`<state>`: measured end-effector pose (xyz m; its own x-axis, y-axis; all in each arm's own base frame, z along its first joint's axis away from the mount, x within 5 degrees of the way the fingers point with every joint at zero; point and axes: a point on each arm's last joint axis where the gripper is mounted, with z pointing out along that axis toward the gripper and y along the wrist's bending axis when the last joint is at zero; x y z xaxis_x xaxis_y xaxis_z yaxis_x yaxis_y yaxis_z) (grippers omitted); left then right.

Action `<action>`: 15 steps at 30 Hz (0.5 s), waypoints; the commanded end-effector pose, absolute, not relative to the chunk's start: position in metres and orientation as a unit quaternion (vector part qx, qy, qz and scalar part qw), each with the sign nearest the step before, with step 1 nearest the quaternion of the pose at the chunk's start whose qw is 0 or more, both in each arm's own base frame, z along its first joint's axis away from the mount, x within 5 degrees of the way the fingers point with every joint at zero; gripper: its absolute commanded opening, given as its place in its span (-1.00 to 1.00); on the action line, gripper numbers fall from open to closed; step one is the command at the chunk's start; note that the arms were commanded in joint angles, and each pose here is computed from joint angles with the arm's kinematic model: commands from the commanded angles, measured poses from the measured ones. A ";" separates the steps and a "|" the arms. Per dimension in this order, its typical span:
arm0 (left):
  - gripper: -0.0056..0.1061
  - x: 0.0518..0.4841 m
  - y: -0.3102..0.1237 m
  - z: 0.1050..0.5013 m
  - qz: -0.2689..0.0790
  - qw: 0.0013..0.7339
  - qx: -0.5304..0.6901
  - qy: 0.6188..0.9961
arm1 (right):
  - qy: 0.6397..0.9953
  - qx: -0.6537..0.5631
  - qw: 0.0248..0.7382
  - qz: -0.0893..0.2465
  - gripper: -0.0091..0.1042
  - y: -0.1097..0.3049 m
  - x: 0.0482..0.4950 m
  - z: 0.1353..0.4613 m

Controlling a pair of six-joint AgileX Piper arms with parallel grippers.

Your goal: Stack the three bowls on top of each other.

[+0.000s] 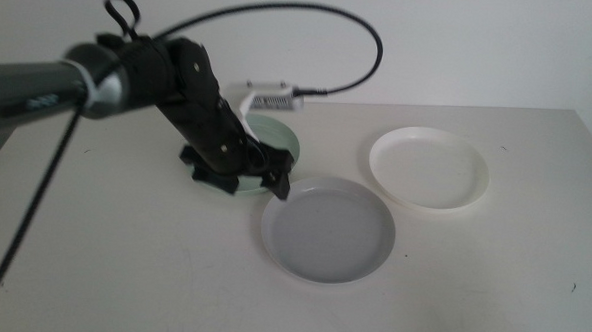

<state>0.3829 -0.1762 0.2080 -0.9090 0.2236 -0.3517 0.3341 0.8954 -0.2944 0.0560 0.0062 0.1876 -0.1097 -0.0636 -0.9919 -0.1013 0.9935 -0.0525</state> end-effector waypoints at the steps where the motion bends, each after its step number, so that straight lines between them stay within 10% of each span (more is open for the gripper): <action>1: 0.74 0.373 -0.170 0.267 -0.174 0.231 0.145 0.946 | 0.708 -0.054 0.704 0.001 0.21 0.005 0.054 0.198; 15: 0.74 0.342 -0.113 0.371 -0.042 0.382 0.074 0.920 | 0.708 -0.054 0.704 0.001 0.21 0.005 0.054 0.198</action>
<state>0.3460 -0.1198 0.3424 -0.7643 0.1446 -0.6284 0.1937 0.9810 -0.0099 0.0560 0.0062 0.1876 -0.1097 -0.0636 -0.9919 -0.1013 0.9935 -0.0525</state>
